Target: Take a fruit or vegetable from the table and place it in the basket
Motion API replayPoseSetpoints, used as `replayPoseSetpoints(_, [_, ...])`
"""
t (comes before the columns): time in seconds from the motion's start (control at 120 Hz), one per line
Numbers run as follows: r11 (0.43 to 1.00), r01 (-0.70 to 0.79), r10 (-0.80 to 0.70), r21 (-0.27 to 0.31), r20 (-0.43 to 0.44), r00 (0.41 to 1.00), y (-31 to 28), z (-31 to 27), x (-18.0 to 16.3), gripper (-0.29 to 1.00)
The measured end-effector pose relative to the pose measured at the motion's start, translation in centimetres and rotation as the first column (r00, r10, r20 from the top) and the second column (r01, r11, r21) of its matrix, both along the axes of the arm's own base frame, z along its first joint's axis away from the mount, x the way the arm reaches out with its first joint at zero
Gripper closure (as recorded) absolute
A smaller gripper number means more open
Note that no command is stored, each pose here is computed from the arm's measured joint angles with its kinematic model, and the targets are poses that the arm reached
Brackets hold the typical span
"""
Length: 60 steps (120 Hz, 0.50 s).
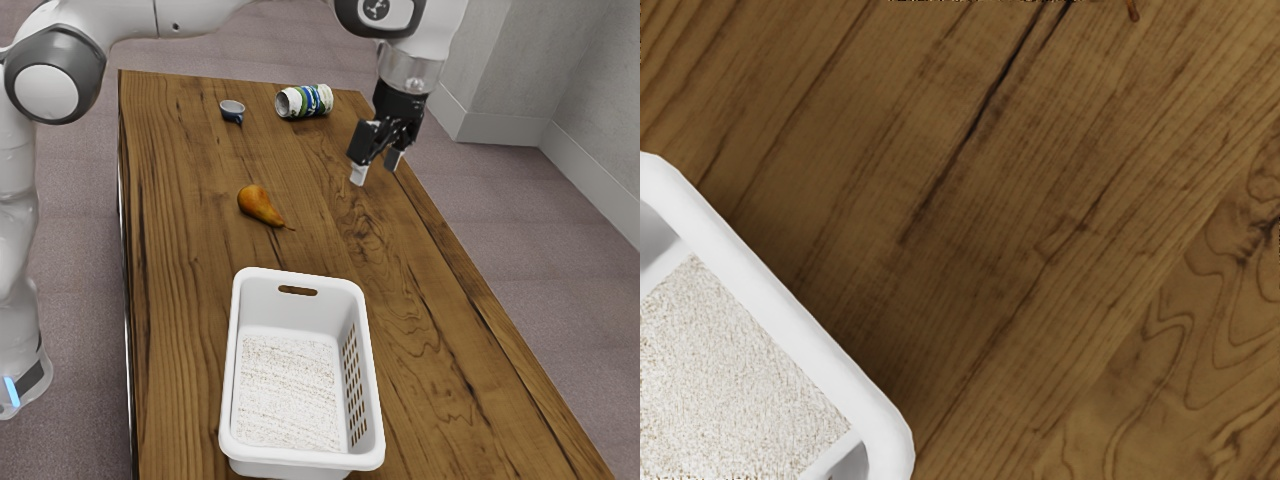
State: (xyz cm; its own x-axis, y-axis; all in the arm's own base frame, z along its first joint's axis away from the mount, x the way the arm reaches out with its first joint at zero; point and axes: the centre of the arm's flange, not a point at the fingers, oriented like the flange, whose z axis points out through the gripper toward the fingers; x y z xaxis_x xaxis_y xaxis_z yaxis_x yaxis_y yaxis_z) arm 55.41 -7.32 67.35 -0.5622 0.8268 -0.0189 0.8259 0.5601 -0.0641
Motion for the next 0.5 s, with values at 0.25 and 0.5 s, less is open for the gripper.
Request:
replayPoseSetpoints(0.25, [0.999,-0.052,0.052,-0.005,0.002,0.999,0.7,0.5,-0.4,0.00])
replayPoseSetpoints(0.5, [0.982,-0.189,0.190,0.026,-0.100,0.977,8.6,-4.7,-7.4,0.00])
